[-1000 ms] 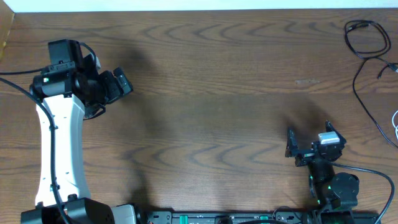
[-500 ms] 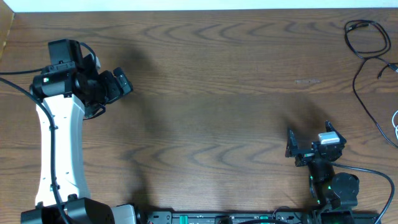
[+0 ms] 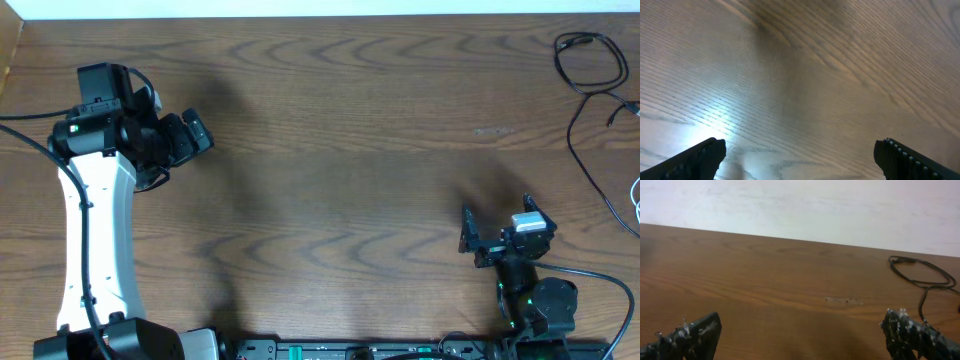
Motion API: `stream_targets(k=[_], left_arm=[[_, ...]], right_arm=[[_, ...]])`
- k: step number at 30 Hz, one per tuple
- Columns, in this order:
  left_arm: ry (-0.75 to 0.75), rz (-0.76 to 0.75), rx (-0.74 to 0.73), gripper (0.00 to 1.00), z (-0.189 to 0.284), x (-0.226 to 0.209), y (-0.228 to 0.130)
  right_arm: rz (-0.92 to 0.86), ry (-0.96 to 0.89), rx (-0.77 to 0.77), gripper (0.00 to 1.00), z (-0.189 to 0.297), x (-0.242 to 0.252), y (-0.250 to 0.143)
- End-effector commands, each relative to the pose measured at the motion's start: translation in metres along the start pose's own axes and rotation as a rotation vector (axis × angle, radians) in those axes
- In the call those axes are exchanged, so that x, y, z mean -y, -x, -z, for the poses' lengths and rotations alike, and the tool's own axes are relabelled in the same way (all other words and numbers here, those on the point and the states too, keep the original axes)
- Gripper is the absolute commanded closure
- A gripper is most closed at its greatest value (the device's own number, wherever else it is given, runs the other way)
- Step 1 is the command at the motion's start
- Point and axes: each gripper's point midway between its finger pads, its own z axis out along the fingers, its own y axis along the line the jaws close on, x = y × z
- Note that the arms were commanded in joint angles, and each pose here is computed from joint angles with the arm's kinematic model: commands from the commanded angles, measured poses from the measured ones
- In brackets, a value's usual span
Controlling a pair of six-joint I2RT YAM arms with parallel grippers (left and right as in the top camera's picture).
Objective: Untangle cables
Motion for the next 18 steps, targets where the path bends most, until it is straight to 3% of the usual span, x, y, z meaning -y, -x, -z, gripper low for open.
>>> stream_targets(k=[1, 9, 13, 18], left_arm=[[0.028, -0.006, 0.054, 0.00, 0.012, -0.004, 0.004], [-0.132, -0.194, 0.598, 0.00, 0.062, 0.028, 0.017], [-0.195, -0.227, 0.773, 0.00, 0.061, 0.021, -0.003], [-0.227, -0.275, 0.889, 0.00, 0.041, 0.006, -0.037]], right_arm=[[-0.002, 0.002, 0.001, 0.01, 0.000, -0.001, 0.000], [-0.002, 0.002, 0.001, 0.01, 0.000, -0.001, 0.000], [-0.003, 0.002, 0.001, 0.01, 0.000, -0.001, 0.000], [-0.002, 0.002, 0.001, 0.01, 0.000, -0.001, 0.000]])
